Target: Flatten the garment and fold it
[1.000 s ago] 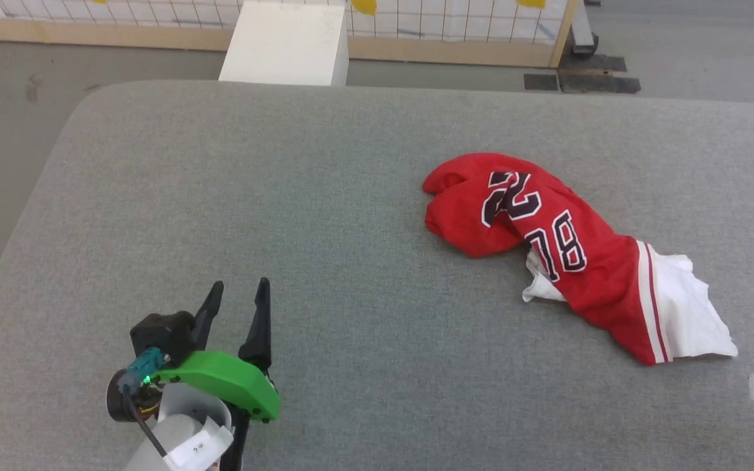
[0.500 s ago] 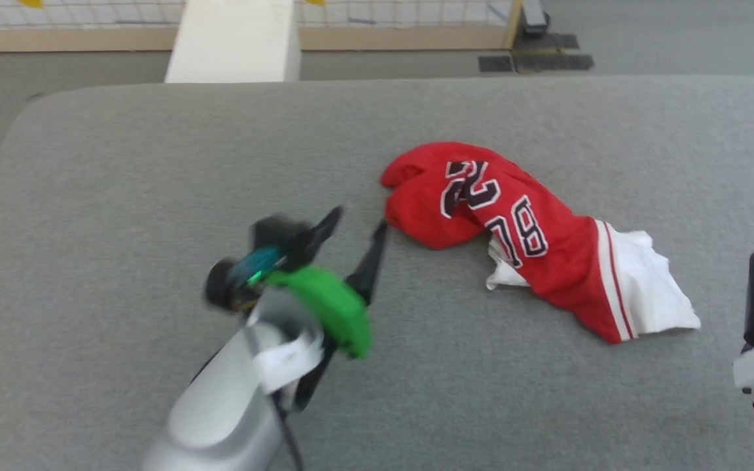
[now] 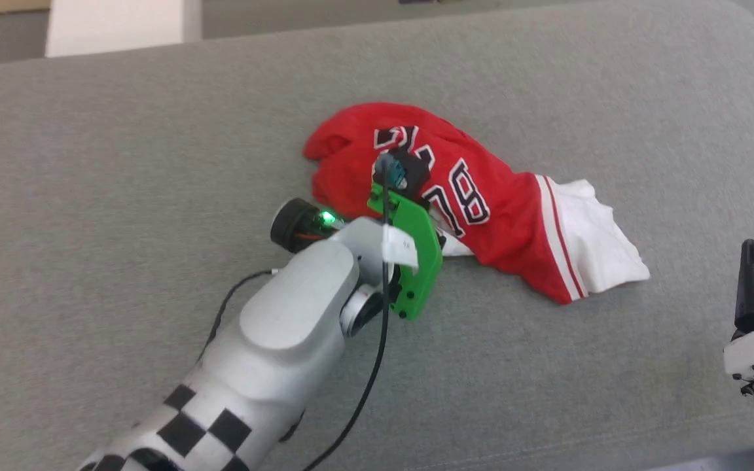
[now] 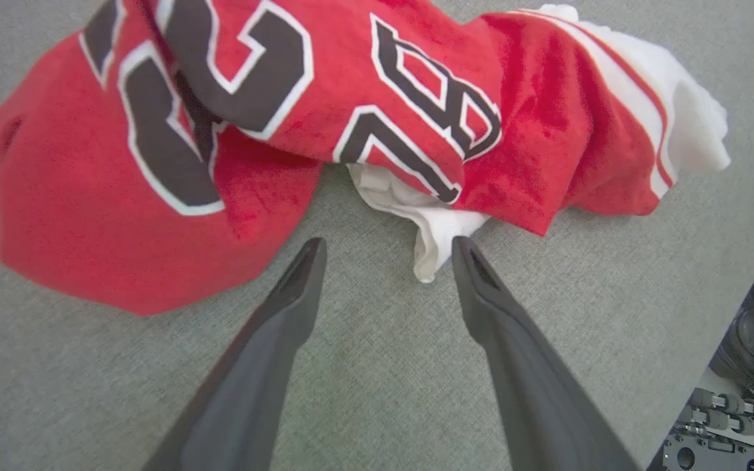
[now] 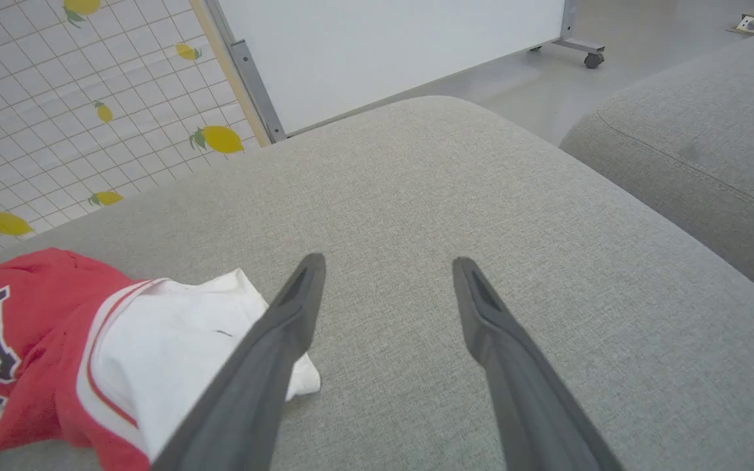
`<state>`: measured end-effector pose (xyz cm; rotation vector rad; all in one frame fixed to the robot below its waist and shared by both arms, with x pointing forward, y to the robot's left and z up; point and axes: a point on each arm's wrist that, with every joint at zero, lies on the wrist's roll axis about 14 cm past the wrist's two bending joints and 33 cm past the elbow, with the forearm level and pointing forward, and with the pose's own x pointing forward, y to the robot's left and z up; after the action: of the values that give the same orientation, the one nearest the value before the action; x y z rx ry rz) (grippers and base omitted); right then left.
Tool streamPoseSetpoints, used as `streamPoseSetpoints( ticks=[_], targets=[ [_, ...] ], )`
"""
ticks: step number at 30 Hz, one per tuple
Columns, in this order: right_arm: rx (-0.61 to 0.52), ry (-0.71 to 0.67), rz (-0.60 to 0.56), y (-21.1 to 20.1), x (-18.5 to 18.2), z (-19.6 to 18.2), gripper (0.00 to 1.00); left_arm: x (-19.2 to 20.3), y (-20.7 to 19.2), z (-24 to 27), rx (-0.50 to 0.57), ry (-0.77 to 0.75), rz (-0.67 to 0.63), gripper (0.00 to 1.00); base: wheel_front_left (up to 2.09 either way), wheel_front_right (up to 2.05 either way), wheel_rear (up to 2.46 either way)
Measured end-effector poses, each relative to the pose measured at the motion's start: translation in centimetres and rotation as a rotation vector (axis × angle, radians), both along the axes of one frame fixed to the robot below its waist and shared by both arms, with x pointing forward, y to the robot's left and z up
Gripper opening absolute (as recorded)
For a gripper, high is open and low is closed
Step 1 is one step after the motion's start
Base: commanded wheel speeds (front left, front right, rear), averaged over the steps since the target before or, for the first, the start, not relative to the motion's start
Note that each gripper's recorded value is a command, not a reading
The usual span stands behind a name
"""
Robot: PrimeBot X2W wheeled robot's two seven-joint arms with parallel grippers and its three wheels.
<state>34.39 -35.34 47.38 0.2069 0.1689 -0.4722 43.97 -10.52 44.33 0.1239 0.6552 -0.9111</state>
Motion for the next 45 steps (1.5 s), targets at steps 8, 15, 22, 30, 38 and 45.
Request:
streamPoseSetpoints(
  ticks=[8, 15, 22, 30, 38, 45],
  targets=[
    [0.002, 0.051, -0.051, -1.3, -0.9, -1.9, 1.0, -0.9, -1.8, -3.9, 0.103, 0.109, -0.097, 1.0, 0.0, 0.0, 0.0],
    [-0.001, 0.079, -0.058, -1.5, -0.7, -2.9, 1.0, -0.8, -2.6, -5.3, 0.095, 0.149, -0.106, 0.0, 0.0, 0.0, 0.0],
    [0.008, 0.086, -0.032, -0.7, 0.3, -3.5, 1.0, -0.9, -2.4, -5.3, 0.07, 0.169, -0.093, 0.0, 0.0, 0.0, 0.0],
    [0.004, 0.079, -0.004, 0.0, 1.2, -3.4, 1.0, 0.8, -2.0, -2.4, -0.068, 0.133, 0.018, 0.0, 0.0, 0.0, 0.0],
    [0.009, 0.079, 0.057, 1.8, 2.4, -3.2, 1.0, 5.2, 3.6, 2.4, -0.209, 0.007, 0.272, 0.0, 0.0, 0.0, 0.0],
    [0.018, 0.072, 0.159, 4.9, 4.1, -2.6, 1.0, 5.4, 15.0, 2.3, -0.25, -0.009, 0.635, 0.0, 0.0, 0.0, 0.0]
  ],
)
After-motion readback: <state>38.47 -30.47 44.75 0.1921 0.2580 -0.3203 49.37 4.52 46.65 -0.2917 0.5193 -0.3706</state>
